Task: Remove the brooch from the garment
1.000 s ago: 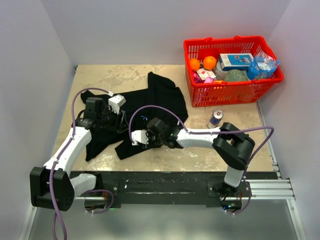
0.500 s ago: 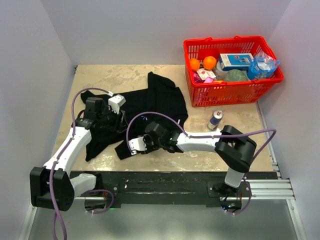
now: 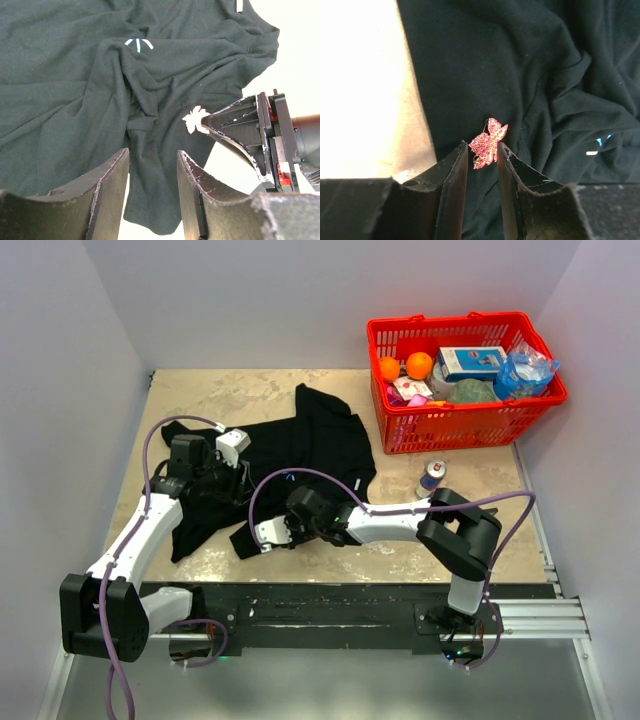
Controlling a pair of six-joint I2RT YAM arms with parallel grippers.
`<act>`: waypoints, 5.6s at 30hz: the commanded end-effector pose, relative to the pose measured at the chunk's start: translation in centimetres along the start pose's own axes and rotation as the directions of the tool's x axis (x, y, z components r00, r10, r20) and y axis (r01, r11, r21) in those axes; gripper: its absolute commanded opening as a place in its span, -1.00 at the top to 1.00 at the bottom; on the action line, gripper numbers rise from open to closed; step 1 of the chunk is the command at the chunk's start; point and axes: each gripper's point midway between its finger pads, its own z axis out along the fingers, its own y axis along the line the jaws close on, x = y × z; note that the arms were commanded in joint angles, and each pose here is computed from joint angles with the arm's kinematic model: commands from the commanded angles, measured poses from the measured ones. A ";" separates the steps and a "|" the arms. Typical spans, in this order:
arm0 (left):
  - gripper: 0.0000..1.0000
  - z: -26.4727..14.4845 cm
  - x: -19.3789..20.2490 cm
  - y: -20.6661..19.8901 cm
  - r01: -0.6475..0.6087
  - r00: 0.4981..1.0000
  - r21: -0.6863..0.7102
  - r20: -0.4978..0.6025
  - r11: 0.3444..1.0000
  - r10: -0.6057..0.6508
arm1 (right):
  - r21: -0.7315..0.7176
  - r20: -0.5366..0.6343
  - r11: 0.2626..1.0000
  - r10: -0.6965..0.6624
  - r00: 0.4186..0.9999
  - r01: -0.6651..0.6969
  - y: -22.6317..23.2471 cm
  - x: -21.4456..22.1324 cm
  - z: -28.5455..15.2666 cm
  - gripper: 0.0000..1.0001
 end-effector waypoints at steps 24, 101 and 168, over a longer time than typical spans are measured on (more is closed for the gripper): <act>0.03 -0.3 -1.3 0.3 -0.012 0.999 -0.001 0.040 1.000 0.012 | 0.183 0.030 0.983 -0.029 0.999 0.023 -4.7 -2.3 -0.5 0.96; 0.05 8.2 -10.1 6.2 -0.013 1.000 0.067 -0.007 0.998 0.014 | 0.700 -0.489 0.557 0.830 0.268 -0.448 9.9 28.7 -40.7 1.00; 0.05 8.7 -7.7 3.3 0.033 0.998 0.097 -0.049 0.995 -0.028 | 0.656 -0.482 0.669 0.727 0.489 -0.349 9.2 33.5 -33.4 1.00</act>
